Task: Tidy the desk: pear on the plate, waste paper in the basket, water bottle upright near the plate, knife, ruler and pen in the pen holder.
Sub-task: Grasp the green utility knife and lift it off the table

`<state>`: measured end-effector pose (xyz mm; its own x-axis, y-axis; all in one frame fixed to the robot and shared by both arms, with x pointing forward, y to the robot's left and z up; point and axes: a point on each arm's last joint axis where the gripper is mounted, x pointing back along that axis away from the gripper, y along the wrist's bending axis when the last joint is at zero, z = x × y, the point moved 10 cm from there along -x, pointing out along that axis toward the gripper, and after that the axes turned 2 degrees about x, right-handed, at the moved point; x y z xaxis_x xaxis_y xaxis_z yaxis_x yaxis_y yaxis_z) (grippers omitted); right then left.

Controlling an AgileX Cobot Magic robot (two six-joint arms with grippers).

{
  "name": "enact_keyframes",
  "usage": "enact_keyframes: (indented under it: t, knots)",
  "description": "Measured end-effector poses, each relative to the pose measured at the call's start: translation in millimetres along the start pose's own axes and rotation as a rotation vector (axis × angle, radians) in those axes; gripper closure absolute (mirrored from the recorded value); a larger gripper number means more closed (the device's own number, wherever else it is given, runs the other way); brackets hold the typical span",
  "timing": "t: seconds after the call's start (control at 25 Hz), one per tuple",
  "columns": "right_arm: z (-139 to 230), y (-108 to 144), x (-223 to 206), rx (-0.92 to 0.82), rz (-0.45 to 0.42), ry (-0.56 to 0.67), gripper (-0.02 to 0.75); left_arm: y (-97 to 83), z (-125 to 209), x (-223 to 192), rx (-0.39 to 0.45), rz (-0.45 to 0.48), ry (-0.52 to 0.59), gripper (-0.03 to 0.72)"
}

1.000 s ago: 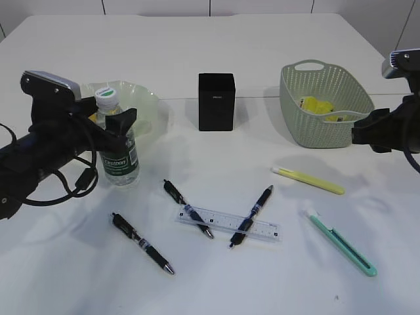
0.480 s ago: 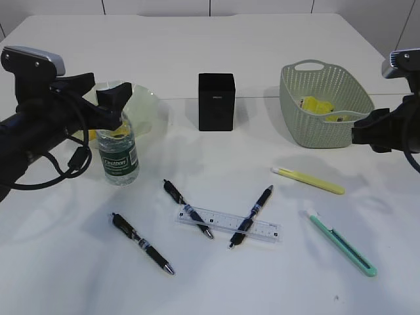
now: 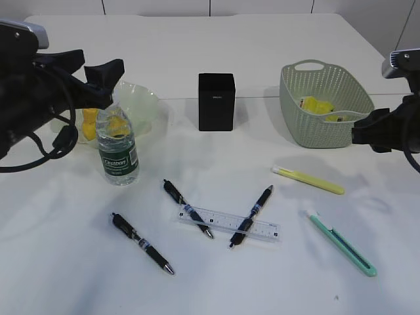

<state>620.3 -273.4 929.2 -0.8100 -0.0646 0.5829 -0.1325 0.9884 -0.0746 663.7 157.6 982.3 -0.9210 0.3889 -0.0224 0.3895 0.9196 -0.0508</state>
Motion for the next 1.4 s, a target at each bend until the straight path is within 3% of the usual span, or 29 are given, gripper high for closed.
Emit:
enact_keyframes:
  t: [0.56, 0.92, 1.04, 1.4]
  knots:
    - [2.7, -0.5, 0.0, 0.000, 0.003, 0.014, 0.436, 1.8, -27.1, 22.6, -0.022, -0.037, 0.118, 0.125]
    - [13.6, -2.5, 0.5, 0.000, 0.013, 0.071, 0.436, 4.3, -62.2, 50.9, -0.037, -0.071, 0.151, 0.125]
    - [14.0, -2.6, 0.5, 0.000, 0.014, 0.073, 0.436, 16.4, -68.9, 60.8, -0.038, -0.111, 0.168, 0.132]
    - [22.2, -4.1, 1.3, 0.000, 0.022, 0.116, 0.436, 91.7, -60.2, 88.7, -0.027, -0.327, 0.263, 0.150]
